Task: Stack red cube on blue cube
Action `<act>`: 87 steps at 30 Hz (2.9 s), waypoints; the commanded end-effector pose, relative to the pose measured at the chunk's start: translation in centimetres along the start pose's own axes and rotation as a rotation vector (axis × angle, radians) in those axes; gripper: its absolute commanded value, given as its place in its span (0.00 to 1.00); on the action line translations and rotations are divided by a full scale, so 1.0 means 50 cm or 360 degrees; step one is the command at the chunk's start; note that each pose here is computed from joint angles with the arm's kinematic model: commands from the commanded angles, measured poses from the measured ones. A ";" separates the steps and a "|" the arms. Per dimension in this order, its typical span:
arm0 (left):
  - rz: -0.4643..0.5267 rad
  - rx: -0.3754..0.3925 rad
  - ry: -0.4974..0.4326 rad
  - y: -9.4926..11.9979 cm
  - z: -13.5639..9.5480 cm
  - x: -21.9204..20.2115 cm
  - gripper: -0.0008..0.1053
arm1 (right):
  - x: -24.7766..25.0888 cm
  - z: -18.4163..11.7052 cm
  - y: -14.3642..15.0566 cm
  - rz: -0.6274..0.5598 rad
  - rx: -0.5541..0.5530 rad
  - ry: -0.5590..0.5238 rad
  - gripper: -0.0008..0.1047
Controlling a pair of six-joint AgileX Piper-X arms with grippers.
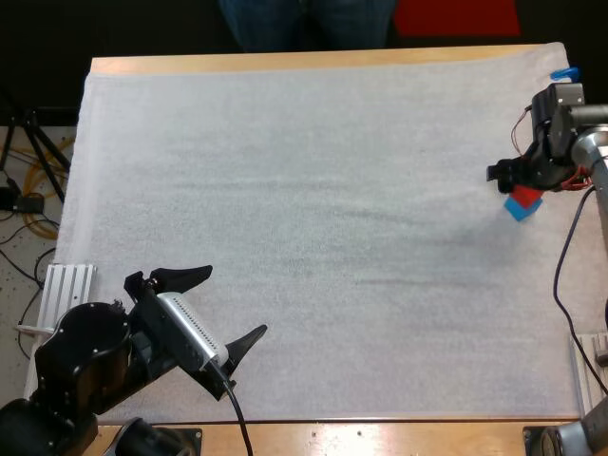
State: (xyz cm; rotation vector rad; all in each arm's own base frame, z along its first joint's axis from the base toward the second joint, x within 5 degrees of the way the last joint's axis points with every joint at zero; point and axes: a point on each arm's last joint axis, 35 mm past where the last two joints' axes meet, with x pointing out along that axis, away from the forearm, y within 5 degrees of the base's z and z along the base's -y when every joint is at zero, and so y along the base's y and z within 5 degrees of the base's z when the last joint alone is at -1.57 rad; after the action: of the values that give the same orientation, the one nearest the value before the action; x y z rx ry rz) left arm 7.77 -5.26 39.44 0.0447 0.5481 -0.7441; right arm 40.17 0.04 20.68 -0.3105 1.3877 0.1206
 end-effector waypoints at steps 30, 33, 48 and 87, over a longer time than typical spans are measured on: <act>0.0826 -0.0311 -0.0275 0.113 0.034 -0.026 0.83 | -0.432 -0.156 0.002 -0.0233 0.0025 -0.1131 0.74; 0.0902 -0.0361 -0.0284 0.123 0.030 -0.034 0.83 | -0.435 -0.203 0.016 -0.0240 0.0025 -0.1170 0.74; 0.0919 -0.0328 -0.0466 0.055 0.007 -0.097 0.83 | -0.461 -0.488 0.098 -0.0363 -0.0022 -0.1466 0.74; 0.1062 -0.0531 -0.0478 -0.057 -0.186 -0.149 0.83 | -0.386 -0.714 0.180 -0.0299 -0.0141 -0.1675 0.74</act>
State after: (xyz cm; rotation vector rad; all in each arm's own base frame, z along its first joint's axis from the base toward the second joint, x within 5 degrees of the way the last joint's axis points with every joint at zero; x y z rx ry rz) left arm -3.46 -0.68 35.40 -0.1745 0.3354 -0.0306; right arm 0.24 0.29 32.78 -0.3551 0.3157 0.1512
